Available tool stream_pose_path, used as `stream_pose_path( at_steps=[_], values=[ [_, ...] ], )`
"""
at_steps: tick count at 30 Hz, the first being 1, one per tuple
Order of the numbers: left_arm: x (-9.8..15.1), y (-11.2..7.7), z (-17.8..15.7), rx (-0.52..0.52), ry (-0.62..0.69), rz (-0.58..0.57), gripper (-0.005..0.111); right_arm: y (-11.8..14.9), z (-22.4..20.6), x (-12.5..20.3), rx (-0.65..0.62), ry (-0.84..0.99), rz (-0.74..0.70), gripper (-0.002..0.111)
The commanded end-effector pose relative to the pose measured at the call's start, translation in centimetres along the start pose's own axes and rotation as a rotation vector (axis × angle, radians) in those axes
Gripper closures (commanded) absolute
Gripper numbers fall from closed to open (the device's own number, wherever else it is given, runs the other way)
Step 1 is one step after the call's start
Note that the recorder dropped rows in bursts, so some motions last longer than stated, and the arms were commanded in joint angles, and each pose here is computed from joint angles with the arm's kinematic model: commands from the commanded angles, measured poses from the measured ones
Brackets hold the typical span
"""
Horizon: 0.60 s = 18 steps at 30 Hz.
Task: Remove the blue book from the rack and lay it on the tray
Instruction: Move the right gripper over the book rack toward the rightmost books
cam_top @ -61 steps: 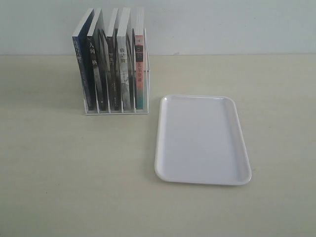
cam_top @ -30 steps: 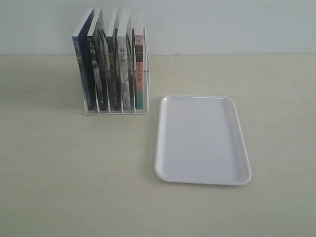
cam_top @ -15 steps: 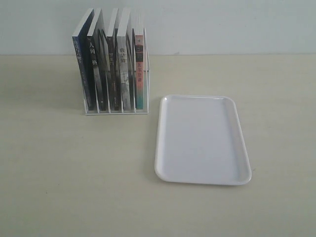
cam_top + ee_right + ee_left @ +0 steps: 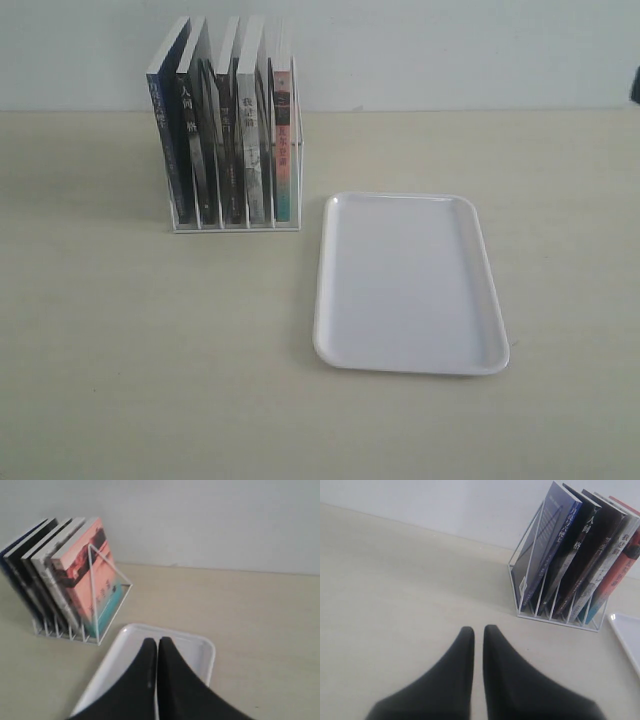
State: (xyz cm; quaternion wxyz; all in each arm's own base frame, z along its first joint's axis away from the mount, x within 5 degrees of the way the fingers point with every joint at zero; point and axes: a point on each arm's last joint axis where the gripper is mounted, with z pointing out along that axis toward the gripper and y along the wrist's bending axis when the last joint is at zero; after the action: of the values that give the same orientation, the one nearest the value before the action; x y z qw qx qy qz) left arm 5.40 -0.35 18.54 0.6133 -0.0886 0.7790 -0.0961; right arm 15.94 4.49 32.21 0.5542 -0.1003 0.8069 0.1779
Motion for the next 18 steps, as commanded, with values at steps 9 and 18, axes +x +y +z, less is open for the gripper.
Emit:
stream_pose_path(
  at_steps=[9, 18],
  values=[
    [0.0, 0.0, 0.0, 0.005, -0.007, 0.007, 0.101, 5.7, 5.6, -4.0, -0.259, -0.006, -0.220, 0.109],
    [0.0, 0.0, 0.0, 0.005, -0.007, 0.007, 0.101, 10.8, 11.1, -4.7, -0.346, 0.052, -0.090, 0.109]
  ],
)
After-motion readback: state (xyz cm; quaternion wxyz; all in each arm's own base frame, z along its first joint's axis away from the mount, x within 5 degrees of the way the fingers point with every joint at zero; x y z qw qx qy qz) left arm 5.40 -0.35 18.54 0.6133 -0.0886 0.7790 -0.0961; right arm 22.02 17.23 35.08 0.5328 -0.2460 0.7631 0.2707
